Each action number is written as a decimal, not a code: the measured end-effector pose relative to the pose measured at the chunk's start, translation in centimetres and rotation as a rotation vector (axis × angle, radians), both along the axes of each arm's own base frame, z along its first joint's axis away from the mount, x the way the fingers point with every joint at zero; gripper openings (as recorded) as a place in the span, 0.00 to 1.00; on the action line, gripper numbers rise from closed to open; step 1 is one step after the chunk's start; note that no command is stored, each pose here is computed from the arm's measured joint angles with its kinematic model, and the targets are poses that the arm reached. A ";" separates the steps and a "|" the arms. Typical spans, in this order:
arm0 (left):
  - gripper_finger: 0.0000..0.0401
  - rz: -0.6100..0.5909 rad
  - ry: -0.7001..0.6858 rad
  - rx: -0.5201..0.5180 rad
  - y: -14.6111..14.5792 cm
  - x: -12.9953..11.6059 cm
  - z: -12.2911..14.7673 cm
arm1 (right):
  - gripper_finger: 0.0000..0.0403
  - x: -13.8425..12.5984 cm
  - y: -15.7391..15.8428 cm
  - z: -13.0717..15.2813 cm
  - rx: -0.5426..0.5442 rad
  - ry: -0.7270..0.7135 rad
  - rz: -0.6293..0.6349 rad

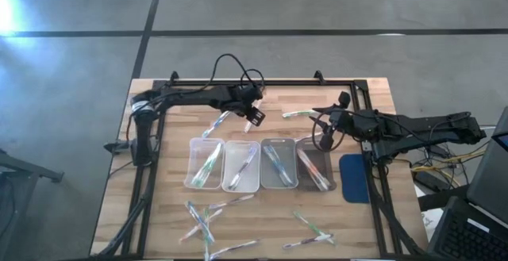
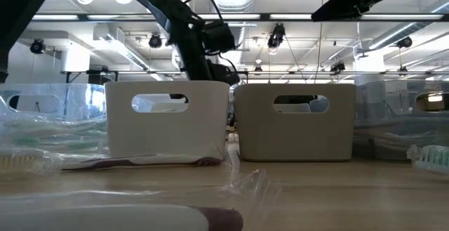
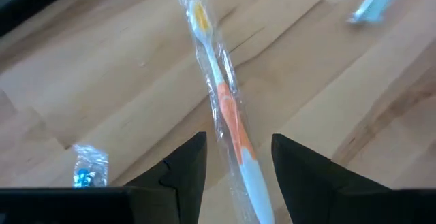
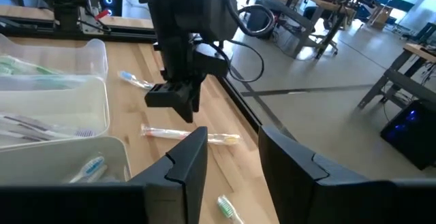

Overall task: Pick & Place Toothbrushes
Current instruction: Put the orange toothbrush into the black bin

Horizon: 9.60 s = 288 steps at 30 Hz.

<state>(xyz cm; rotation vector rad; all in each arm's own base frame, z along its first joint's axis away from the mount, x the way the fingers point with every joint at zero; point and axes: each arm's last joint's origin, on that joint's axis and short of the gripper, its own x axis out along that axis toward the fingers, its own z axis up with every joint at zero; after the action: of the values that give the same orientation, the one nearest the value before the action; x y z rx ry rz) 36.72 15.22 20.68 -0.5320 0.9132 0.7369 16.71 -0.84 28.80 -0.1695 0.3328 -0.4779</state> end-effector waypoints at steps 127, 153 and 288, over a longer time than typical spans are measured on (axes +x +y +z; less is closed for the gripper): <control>0.00 -1.417 0.542 1.818 -19.9 5.7 8.3 | 0.42 -0.6 -1.7 -0.8 0.731 0.033 0.317; 0.00 -1.463 0.578 1.890 -19.7 6.0 8.1 | 0.50 3.6 -2.2 -2.4 0.825 0.055 0.438; 0.28 -0.163 -0.500 0.488 -12.1 -15.6 5.3 | 0.05 7.2 6.3 -4.5 1.018 0.571 -0.624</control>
<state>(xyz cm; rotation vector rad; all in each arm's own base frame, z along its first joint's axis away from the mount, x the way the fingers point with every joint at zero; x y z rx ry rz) 21.10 3.08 25.99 -0.1862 0.2871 0.6103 23.89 5.50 24.31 0.8311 1.1620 -0.8136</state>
